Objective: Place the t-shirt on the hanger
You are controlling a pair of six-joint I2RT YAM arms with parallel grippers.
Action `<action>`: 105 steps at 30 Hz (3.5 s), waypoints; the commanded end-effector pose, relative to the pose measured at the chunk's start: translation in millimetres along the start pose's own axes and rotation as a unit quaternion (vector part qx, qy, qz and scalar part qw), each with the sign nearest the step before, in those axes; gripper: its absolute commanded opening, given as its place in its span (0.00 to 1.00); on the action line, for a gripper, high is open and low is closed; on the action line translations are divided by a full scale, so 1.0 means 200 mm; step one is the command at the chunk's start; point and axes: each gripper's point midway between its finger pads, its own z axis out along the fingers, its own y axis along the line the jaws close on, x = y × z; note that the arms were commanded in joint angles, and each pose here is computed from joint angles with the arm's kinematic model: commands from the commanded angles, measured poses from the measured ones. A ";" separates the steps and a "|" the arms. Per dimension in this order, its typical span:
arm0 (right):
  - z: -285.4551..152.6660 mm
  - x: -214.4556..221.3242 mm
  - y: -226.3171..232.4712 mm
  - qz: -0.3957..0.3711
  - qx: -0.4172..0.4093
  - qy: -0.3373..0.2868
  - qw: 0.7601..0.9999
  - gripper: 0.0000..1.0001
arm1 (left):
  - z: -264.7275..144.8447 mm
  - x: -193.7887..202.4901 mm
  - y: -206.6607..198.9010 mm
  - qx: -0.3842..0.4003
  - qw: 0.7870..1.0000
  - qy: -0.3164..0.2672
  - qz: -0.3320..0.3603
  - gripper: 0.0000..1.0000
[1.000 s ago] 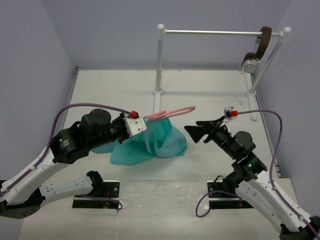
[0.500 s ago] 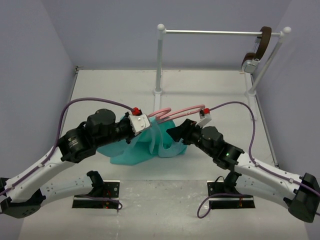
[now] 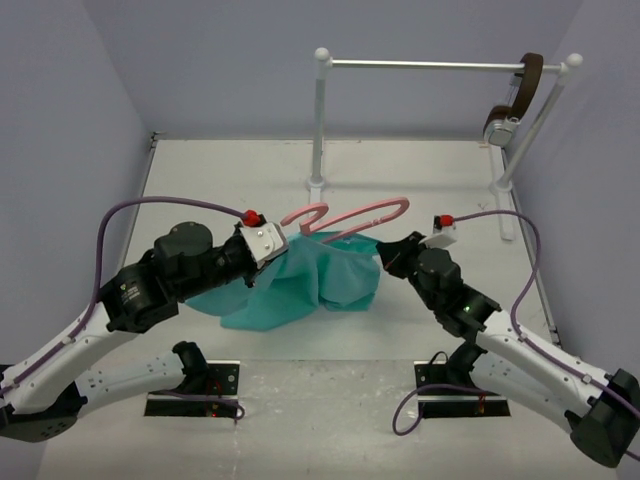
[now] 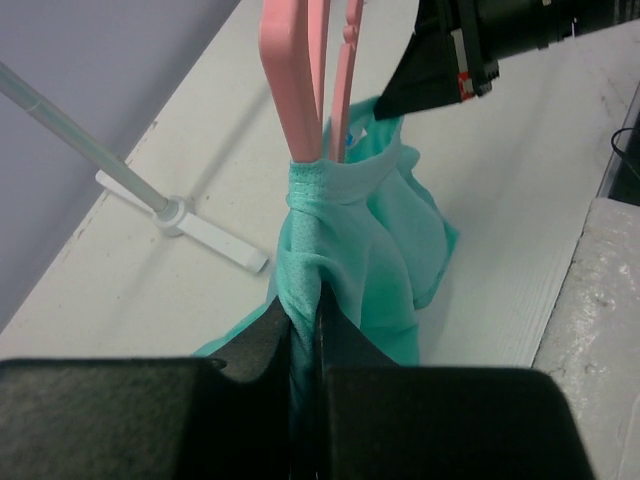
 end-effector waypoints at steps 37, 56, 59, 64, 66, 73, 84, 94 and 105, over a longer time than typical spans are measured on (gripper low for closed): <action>-0.72 -0.64 0.45 -0.196 -0.118 0.019 0.973 0.44 | 0.49 -0.38 -0.29 0.194 0.973 -0.120 -0.034 0.00; -0.92 -0.56 0.76 -0.362 -0.338 0.034 0.868 0.63 | 0.52 -0.26 -0.60 0.425 0.902 -0.074 -0.025 0.00; -0.86 -0.57 0.78 -0.370 -0.334 0.034 0.866 0.40 | 0.52 -0.25 -0.60 0.429 0.900 -0.069 -0.026 0.00; -0.89 -0.56 0.80 -0.382 -0.362 0.012 0.850 0.00 | 0.56 -0.21 -0.53 0.383 0.922 -0.046 -0.026 0.23; -0.91 -0.61 0.81 -0.376 -0.354 -0.016 0.856 0.00 | 0.60 -0.20 -0.38 0.299 0.953 -0.029 -0.033 0.50; -1.09 -0.86 0.84 -0.362 -0.324 -0.110 0.867 0.00 | 0.46 -0.13 0.03 0.139 0.988 -0.042 -0.050 0.87; -1.21 -0.98 0.92 -0.365 -0.328 -0.139 0.860 0.00 | 0.39 0.06 0.21 0.012 0.999 0.004 -0.038 0.24; -1.13 -1.06 0.87 -0.368 -0.264 -0.138 0.881 0.00 | 0.37 0.02 0.54 -0.150 0.981 -0.011 -0.121 0.00; -1.09 -0.99 0.88 -0.387 -0.278 -0.101 0.873 0.00 | 0.35 -0.13 0.21 0.052 0.990 -0.115 -0.060 0.81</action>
